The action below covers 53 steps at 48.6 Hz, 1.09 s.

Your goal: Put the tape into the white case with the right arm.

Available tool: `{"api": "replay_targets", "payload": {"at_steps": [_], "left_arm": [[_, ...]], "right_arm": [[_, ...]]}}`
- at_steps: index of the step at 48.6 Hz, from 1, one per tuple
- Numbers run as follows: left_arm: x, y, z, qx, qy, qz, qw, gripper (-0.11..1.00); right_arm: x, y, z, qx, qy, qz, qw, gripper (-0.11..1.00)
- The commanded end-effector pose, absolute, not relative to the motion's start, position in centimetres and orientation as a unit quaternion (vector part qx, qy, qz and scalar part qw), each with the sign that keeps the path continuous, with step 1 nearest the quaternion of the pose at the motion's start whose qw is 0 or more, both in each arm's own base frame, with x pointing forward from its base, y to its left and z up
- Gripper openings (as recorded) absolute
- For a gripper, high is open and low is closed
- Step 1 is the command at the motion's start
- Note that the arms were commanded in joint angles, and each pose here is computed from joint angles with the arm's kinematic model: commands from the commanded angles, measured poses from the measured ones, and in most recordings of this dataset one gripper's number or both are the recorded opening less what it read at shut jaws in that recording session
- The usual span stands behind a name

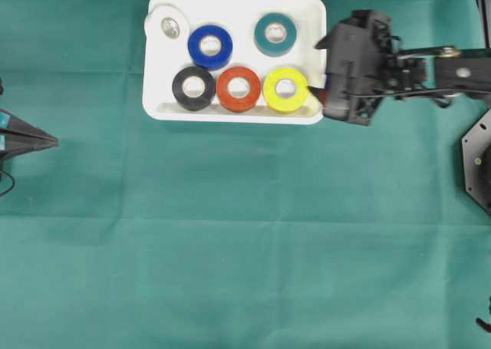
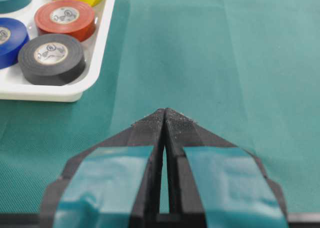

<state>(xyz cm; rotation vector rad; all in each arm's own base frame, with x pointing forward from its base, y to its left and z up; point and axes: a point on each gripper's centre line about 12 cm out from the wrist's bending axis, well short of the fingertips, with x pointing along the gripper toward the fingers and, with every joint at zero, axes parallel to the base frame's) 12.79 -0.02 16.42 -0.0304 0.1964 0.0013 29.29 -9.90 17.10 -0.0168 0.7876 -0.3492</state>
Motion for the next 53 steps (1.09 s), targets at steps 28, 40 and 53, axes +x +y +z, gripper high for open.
{"api": "replay_targets", "payload": {"at_steps": [28,40,53], "left_arm": [[12.9,0.0,16.9,-0.016,0.092,0.002,0.996,0.01],[12.9,0.0,16.9,-0.015,0.092,0.001,0.996,0.01],[12.9,0.0,16.9,-0.016,0.092,0.002,0.996,0.01]], "right_arm": [[22.8,-6.9,17.0,0.016,0.322,-0.139,0.936,0.85],[22.9,-6.3,16.9,0.019,0.309,-0.119,0.943,0.85],[22.7,-4.1,16.1,0.022,0.295,-0.064,0.953,0.85]]}}
